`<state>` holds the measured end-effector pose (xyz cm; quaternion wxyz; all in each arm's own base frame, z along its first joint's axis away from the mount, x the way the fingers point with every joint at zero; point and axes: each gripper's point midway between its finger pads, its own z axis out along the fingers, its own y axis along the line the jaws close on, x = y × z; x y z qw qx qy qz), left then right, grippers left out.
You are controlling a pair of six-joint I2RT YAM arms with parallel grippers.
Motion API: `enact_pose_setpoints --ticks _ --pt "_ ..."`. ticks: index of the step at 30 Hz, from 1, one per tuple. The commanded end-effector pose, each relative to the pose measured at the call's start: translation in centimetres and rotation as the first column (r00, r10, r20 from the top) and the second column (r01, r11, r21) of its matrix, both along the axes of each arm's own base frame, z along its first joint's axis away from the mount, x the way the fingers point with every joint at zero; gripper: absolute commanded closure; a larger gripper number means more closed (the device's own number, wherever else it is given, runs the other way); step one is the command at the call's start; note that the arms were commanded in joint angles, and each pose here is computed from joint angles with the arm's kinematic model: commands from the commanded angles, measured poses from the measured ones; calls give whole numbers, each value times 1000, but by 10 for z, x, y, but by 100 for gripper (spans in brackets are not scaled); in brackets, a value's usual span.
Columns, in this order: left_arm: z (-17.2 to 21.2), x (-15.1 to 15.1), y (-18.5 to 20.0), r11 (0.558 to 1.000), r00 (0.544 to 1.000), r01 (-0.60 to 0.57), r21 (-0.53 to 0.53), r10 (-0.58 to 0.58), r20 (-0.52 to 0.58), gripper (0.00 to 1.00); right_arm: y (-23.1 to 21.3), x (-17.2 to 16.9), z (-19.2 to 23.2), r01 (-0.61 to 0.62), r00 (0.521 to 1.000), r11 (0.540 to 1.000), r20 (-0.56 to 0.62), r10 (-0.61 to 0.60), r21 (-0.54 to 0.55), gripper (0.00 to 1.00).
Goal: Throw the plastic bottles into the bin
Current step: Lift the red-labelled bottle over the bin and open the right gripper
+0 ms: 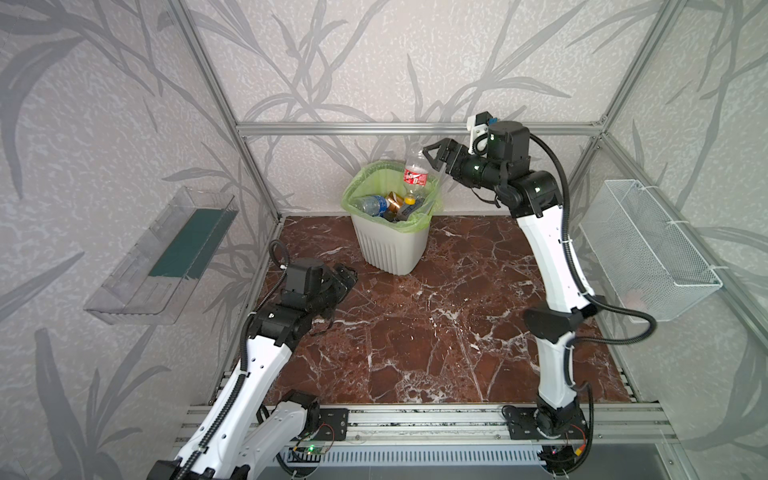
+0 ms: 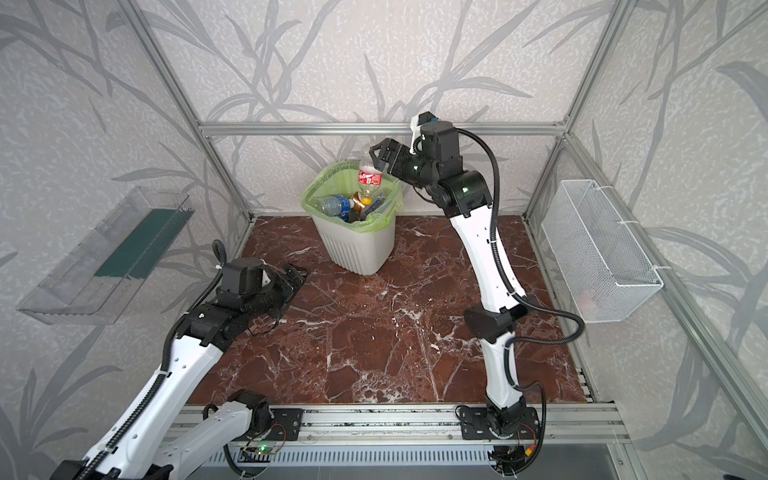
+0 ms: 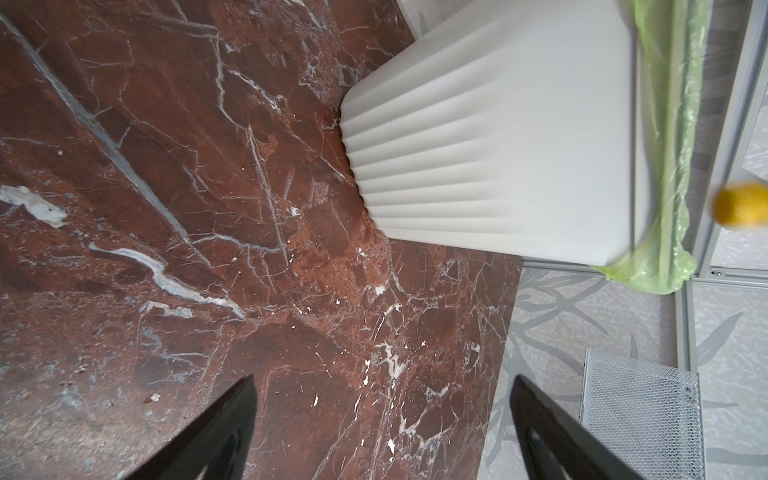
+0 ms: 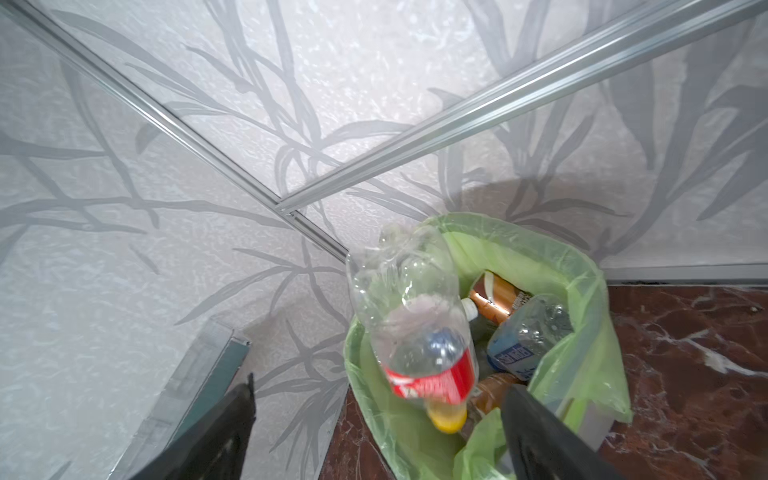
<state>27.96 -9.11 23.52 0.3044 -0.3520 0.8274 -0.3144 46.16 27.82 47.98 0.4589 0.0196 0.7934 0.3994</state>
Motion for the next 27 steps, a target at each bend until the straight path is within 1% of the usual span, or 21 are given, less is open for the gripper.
enact_pose_setpoints --ticks 1,2,4,6,9,13,16,17,19,21,24,25,26,27 --pt "-7 -3 7 1000 1000 -18 13 18 -5 5 -30 -53 -53 -34 973 979 -229 -14 -203 3" --pt "-10 -3 8 1000 1000 -18 10 18 -8 5 -33 -61 -55 -27 977 962 -209 -32 -271 3" --pt "-17 -4 9 1000 1000 -21 13 21 -15 5 -38 -73 -64 -22 978 931 -199 -54 -365 3" --pt "-24 -5 12 999 999 -31 12 31 -21 5 -40 -81 -82 -48 969 903 -240 -63 -427 3" --pt "-32 -4 13 999 999 -34 1 34 -29 5 -38 -89 -103 -69 962 843 -258 -84 -533 3" --pt "-37 -4 16 999 999 -39 6 39 -32 5 -34 -95 -112 -65 964 797 -244 -106 -601 3" --pt "-36 -4 18 999 999 -44 8 44 -24 5 -46 -97 -114 -32 961 760 -229 -155 -649 3" --pt "-35 -4 20 999 999 -48 9 48 -21 5 -53 -98 -116 -10 954 749 -231 -192 -663 3" --pt "-34 -5 22 999 999 -50 13 50 -18 5 -65 -101 -118 2 948 704 -222 -227 -710 3" --pt "-35 -5 24 998 998 -52 18 52 -19 5 -77 -106 -121 15 932 661 -229 -281 -751 3" --pt "-36 -7 27 998 998 -58 28 59 -24 4 -94 -115 -127 17 916 589 -224 -333 -808 2" --pt "-37 -7 29 998 998 -61 31 62 -23 4 -99 -118 -132 14 914 578 -224 -338 -816 2" --pt "-37 -7 30 997 998 -64 36 65 -20 4 -101 -120 -138 20 918 598 -222 -328 -801 2" --pt "-37 -7 32 997 997 -67 42 68 -20 4 -104 -121 -149 33 919 629 -224 -324 -777 3"
